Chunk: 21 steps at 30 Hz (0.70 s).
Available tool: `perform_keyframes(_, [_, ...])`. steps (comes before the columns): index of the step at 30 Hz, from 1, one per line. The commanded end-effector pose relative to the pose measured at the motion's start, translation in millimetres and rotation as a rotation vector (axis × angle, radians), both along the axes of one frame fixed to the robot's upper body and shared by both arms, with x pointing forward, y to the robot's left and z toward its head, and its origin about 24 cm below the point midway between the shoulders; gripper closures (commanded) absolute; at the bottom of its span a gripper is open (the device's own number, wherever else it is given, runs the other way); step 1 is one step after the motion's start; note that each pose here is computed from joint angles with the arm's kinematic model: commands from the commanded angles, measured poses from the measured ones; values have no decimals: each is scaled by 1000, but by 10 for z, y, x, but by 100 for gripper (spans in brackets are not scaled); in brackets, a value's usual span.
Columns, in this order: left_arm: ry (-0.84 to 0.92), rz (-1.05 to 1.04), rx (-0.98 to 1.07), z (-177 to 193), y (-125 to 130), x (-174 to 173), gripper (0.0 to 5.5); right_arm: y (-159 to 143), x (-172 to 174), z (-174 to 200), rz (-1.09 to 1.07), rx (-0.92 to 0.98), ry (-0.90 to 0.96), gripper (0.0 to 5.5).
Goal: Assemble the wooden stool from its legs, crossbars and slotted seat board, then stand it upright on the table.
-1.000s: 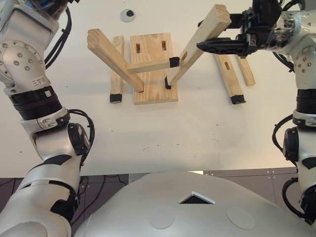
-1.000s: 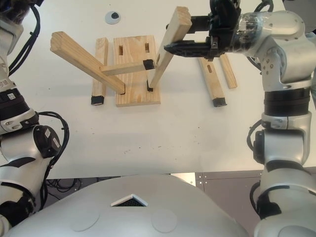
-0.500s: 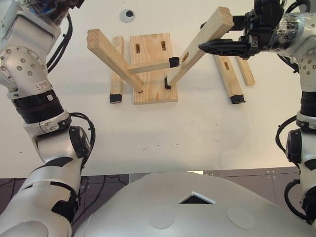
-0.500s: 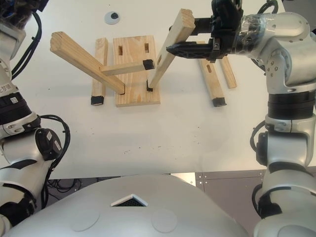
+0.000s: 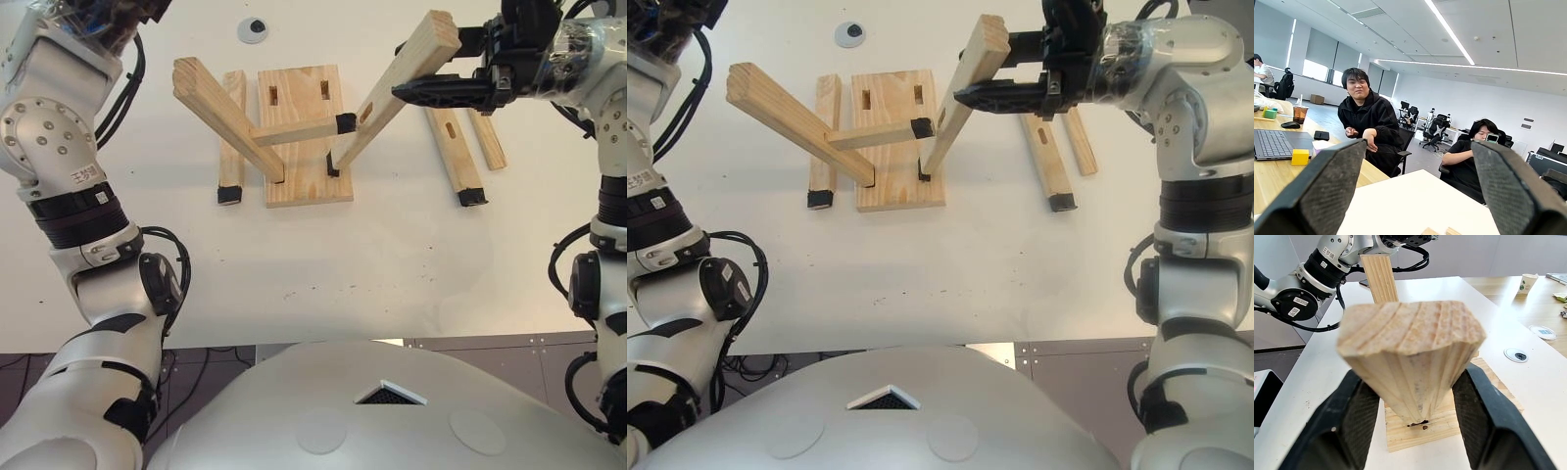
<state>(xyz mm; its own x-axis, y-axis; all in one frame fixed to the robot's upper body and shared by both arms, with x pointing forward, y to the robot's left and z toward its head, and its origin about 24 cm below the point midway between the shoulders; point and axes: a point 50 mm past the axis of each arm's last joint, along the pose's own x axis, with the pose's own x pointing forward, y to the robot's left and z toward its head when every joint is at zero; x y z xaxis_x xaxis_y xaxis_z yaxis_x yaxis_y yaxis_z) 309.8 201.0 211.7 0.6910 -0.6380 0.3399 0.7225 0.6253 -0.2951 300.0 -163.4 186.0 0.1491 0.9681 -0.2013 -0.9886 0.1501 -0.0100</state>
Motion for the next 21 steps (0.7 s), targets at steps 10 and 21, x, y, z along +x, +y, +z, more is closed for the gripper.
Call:
perform_keyframes(10, [0, 18, -7, -14, 30, 0, 164, -46, -10, 175, -20, 17, -15, 337])
perform_keyframes(21, [5, 14, 2, -33, 9, 9, 164, -13, -75, -99, 3, -106, -34, 337])
